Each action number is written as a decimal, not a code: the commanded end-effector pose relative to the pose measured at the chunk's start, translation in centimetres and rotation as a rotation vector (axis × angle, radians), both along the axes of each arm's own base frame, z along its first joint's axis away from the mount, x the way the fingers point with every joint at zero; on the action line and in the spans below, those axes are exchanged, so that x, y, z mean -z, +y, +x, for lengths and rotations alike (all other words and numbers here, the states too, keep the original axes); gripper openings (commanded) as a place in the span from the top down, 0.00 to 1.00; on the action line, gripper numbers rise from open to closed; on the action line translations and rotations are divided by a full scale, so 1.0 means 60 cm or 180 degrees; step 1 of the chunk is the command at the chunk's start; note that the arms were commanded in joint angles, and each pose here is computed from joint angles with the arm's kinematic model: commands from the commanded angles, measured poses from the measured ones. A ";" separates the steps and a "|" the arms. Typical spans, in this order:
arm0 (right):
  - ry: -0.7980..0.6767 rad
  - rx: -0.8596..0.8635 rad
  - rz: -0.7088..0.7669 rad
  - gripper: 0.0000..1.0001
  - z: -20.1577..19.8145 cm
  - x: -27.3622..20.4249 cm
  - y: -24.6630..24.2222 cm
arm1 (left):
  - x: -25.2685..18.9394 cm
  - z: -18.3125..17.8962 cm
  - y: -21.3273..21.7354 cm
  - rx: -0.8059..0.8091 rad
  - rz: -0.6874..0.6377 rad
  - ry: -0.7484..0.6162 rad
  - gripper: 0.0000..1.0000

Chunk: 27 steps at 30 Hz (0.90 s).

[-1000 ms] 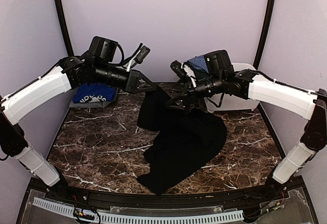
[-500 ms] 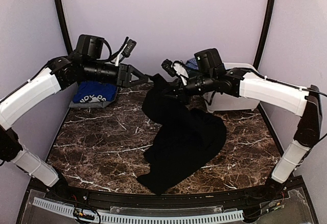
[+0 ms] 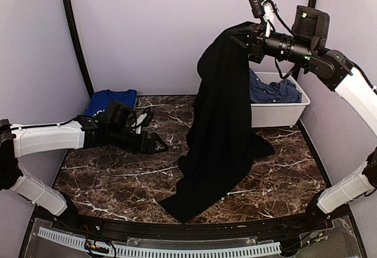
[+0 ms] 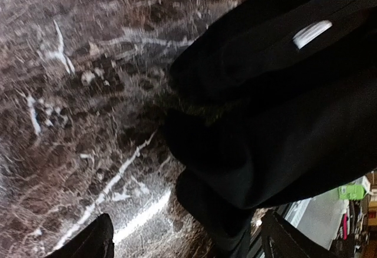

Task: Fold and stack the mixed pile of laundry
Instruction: Pick up the crumpled T-shirt from the center of the board.

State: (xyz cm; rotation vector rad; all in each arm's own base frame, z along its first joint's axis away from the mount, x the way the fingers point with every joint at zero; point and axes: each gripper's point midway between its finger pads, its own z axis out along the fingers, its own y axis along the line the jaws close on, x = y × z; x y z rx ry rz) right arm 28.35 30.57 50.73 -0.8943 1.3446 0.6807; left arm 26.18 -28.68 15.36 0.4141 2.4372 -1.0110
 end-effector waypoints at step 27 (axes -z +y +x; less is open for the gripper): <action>-0.0223 0.0643 0.0530 1.00 -0.046 -0.136 -0.112 | -0.068 0.065 -0.101 -0.0534 0.0119 -0.1559 0.46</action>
